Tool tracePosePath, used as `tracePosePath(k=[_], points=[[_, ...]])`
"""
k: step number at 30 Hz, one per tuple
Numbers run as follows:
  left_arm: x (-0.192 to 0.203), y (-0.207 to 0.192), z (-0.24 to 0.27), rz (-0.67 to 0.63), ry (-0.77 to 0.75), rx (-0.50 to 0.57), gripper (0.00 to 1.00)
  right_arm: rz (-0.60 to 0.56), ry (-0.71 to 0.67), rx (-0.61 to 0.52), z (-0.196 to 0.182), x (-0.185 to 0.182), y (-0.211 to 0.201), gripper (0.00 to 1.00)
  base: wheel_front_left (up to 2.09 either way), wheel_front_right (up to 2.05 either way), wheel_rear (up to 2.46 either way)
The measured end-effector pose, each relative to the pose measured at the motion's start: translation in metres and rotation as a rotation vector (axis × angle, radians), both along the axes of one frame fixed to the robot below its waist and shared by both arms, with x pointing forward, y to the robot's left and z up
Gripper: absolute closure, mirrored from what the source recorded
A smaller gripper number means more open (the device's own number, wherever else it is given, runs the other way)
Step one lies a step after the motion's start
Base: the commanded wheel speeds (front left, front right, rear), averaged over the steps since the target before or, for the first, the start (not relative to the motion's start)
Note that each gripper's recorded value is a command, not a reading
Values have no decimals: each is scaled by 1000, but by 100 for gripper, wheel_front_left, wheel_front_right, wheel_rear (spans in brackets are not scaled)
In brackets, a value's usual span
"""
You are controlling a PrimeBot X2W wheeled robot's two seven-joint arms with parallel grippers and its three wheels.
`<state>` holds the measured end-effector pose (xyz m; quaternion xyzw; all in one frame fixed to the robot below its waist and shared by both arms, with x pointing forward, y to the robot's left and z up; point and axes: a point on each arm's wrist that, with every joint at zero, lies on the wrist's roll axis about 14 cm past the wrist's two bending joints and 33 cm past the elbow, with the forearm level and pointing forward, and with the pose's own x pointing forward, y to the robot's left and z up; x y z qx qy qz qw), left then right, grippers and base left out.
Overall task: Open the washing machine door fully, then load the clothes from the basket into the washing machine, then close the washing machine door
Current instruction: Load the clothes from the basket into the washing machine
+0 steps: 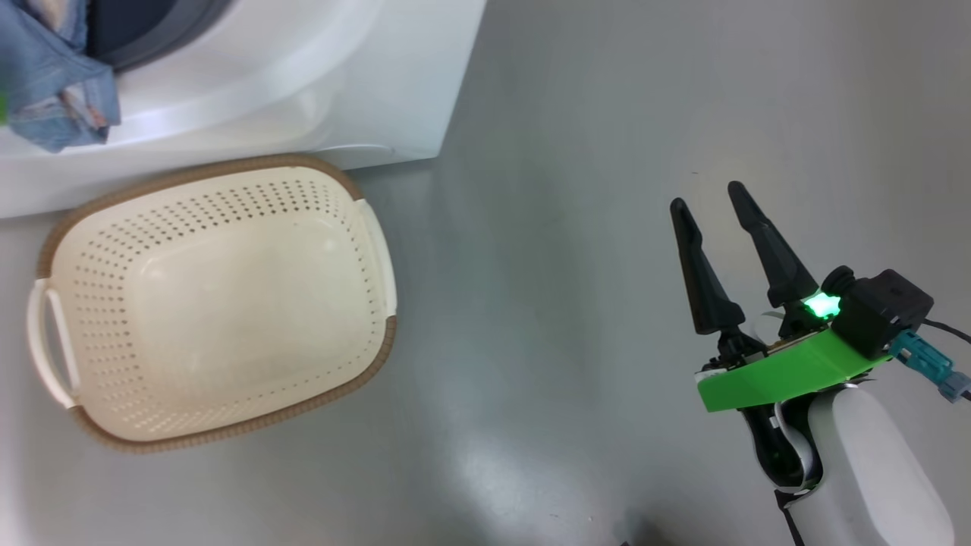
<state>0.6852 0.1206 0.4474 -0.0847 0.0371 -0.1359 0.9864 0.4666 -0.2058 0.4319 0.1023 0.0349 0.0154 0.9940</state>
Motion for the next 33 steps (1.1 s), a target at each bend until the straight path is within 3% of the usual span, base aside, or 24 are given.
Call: tracePosePath(k=[10,19,28,29,30,31,32,33], points=[[23,-11,3,-15,11,44,100,-23,13,-13,0,-8,-8,0,0,0,0],[52,-16,75,-13,-219,31,100,-41,38,-22,-8,-12,-14,0,0,0,0],[40,-21,5,-13,-52,61,100,-53,46,-24,-10,-14,-17,0,0,0,0],[39,-20,0,-13,-36,66,97,-53,46,-23,-10,-14,-16,0,0,0,0],[38,-18,-7,-8,-17,71,56,-53,47,-22,-10,-14,-16,0,0,0,0],[36,-16,-13,-7,4,82,7,-52,46,-21,-10,-13,-16,0,0,0,0],[35,-15,-17,-6,20,88,0,-52,46,-20,-10,-13,-16,0,0,0,0],[35,-13,-18,-2,25,92,0,-52,45,-19,-10,-13,-15,0,0,0,0]])
